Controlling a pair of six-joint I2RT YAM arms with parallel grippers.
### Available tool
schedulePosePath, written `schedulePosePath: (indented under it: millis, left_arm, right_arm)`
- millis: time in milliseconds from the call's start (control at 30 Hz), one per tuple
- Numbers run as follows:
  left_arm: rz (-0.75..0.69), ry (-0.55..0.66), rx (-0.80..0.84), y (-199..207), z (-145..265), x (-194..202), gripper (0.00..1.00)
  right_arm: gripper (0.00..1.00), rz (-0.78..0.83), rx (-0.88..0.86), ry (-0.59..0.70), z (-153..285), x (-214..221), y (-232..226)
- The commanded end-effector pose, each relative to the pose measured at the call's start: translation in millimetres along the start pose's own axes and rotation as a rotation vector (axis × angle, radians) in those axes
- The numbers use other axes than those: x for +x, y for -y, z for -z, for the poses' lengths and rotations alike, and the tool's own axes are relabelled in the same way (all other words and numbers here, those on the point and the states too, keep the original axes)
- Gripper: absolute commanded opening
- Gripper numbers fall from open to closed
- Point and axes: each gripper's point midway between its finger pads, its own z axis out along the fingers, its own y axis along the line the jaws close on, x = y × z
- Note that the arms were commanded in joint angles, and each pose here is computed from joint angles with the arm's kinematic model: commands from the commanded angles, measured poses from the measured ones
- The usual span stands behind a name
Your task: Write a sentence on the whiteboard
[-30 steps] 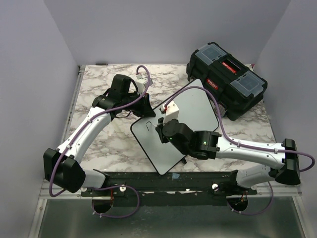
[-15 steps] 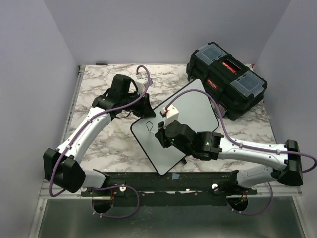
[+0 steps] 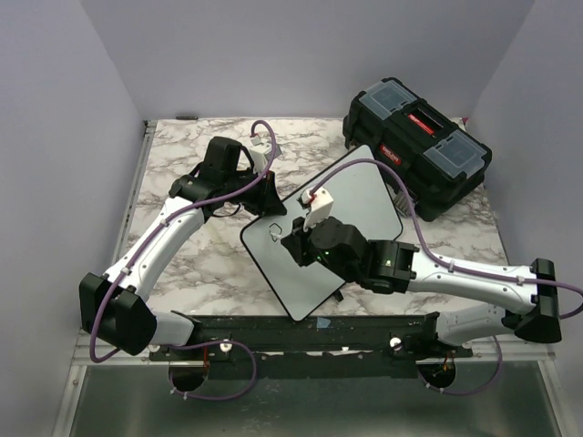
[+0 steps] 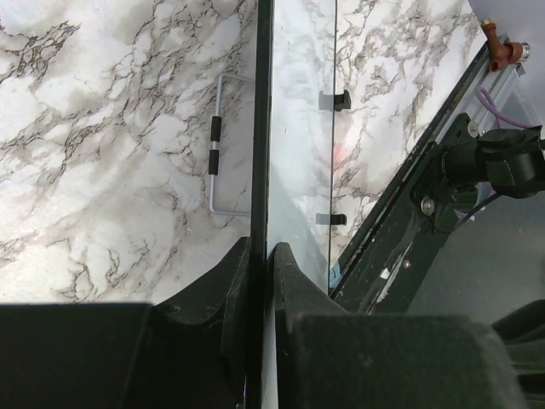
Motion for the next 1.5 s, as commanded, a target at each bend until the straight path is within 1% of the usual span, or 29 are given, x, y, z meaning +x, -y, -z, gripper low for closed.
schedulePosePath:
  millis: [0,167,267,633,1333,1467]
  left_arm:
    - [-0.105,0.097,-0.111,-15.4,10.6,-24.3,0.0]
    - [-0.106,0.099,-0.111,-15.2,10.8,-25.0,0.0]
    - [-0.107,0.1,-0.108,-14.3,11.3,-25.3,0.0]
    - [-0.109,0.104,-0.107,-12.6,13.2,-24.9,0.0]
    - [-0.111,0.105,-0.099,-11.1,13.3,-24.6,0.0]
    - [-0.113,0.106,-0.098,-10.7,13.6,-25.3,0.0]
  right_arm:
    - [0.01,-0.052,-0.005,0.164,21.2,-45.0,4.3]
    - [0.01,-0.036,0.104,0.195,28.7,-46.7,30.9]
    - [0.01,-0.024,0.128,0.183,28.3,-43.7,38.2]
    - [0.01,-0.003,0.126,0.116,12.0,-21.7,37.5]
    - [0.01,0.023,0.156,0.075,-12.1,-12.6,41.4]
    - [0.01,0.03,0.157,0.056,-16.2,-5.6,42.8]
